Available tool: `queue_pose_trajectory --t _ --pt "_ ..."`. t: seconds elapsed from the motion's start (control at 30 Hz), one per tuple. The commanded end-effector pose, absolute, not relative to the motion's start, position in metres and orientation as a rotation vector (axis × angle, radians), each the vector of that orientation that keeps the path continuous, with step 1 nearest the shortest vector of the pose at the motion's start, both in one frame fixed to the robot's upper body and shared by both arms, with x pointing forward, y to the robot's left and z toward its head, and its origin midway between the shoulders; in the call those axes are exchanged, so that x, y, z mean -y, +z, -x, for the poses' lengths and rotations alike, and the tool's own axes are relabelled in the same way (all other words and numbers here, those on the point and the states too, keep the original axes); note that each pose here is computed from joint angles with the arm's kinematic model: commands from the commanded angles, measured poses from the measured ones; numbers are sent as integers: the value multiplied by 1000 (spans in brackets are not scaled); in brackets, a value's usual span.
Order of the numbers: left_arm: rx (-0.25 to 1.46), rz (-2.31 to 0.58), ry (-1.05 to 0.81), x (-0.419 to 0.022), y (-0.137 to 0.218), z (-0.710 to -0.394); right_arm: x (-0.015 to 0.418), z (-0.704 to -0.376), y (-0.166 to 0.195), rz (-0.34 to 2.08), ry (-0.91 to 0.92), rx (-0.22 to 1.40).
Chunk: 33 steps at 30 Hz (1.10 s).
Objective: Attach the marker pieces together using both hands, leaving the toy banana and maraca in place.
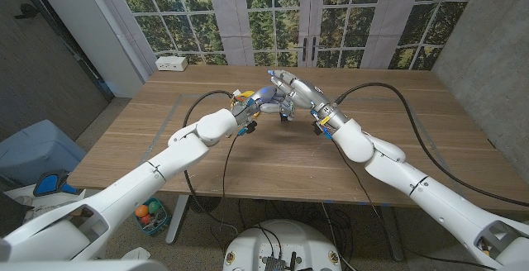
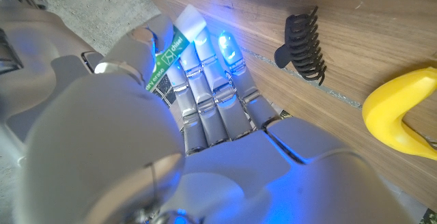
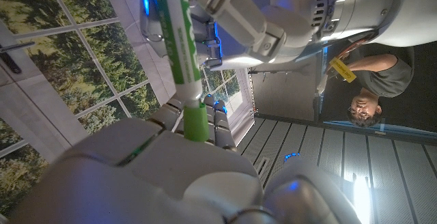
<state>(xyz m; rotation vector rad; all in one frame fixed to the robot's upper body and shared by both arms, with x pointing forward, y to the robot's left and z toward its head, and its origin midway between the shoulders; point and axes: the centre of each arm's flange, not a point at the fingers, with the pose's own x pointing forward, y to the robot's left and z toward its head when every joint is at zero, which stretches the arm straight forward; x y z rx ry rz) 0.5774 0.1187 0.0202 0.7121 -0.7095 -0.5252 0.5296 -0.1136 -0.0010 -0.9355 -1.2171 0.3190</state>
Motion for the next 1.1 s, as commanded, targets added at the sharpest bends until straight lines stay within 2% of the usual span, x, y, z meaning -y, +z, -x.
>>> queue_pose_trajectory --t 0.03,0.6,1.1 --pt "674 -734 -542 -116 23 -579 113 -528 -3 984 275 1196" --pt "618 -859 -536 -112 29 -581 115 -531 -6 1077 303 1062" --pt "671 -842 -508 -113 28 -574 117 -527 -8 1057 306 1120"
